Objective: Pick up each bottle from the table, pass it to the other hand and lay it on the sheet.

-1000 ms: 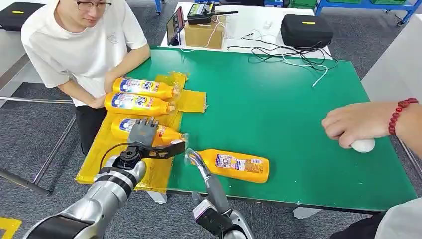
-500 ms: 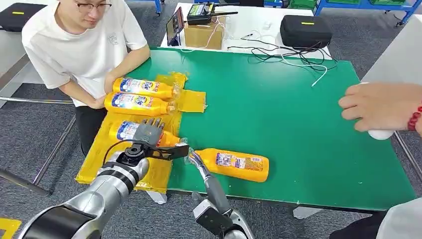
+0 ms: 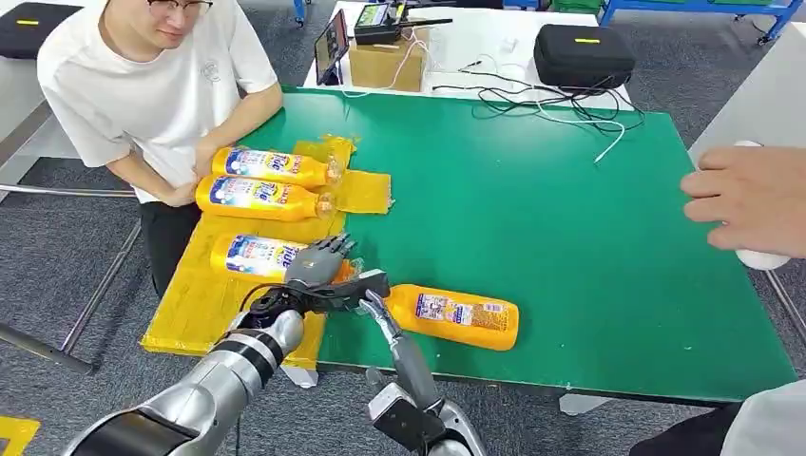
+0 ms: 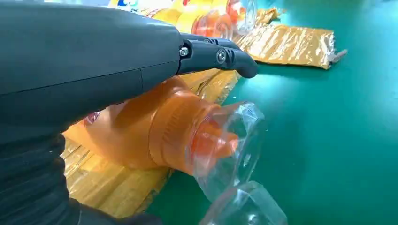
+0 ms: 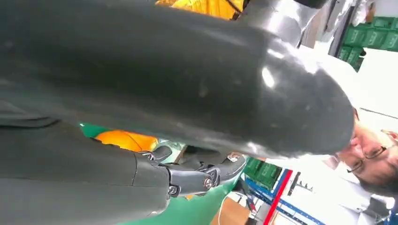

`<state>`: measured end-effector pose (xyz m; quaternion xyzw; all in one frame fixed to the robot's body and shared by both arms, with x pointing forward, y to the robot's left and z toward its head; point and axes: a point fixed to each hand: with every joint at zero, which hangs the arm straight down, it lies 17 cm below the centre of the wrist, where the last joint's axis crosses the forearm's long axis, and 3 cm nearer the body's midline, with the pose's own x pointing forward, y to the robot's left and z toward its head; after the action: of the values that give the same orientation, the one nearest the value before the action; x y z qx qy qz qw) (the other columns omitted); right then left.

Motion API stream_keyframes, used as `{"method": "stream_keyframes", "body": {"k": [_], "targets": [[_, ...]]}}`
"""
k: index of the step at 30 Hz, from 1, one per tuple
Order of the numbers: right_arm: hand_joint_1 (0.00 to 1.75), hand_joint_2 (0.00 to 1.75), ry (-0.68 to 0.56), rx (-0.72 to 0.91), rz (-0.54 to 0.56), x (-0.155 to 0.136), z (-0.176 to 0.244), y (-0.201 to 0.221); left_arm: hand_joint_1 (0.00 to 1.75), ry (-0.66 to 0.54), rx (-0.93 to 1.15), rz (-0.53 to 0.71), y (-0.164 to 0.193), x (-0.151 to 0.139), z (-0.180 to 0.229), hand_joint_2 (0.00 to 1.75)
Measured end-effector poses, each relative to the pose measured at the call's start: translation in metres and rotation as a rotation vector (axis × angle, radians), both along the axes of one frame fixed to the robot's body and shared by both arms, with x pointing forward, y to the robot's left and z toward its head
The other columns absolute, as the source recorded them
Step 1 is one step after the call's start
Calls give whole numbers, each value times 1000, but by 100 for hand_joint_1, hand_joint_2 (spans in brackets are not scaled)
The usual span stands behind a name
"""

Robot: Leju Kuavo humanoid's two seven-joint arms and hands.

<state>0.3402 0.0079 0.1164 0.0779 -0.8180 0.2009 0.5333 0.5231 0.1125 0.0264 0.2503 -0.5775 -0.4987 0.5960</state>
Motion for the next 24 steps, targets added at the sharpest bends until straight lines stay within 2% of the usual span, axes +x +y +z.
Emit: {"method": "stream_keyframes", "body": {"k": [4, 12, 17, 24], "targets": [[0, 0, 0, 3, -15, 0, 0, -4, 0, -14, -19, -17, -10, -5, 3, 175], [0, 0, -19, 15, -18, -1, 4, -5, 0, -30, -184, -48, -28, -16, 16, 175], [0, 0, -39, 22, -25, 0, 8, -6, 0, -110, -307, -6, -24, -15, 38, 175], [0, 0, -99, 38, -21, -3, 23, -5, 0, -121, -521, 27, -23, -27, 54, 175]]}}
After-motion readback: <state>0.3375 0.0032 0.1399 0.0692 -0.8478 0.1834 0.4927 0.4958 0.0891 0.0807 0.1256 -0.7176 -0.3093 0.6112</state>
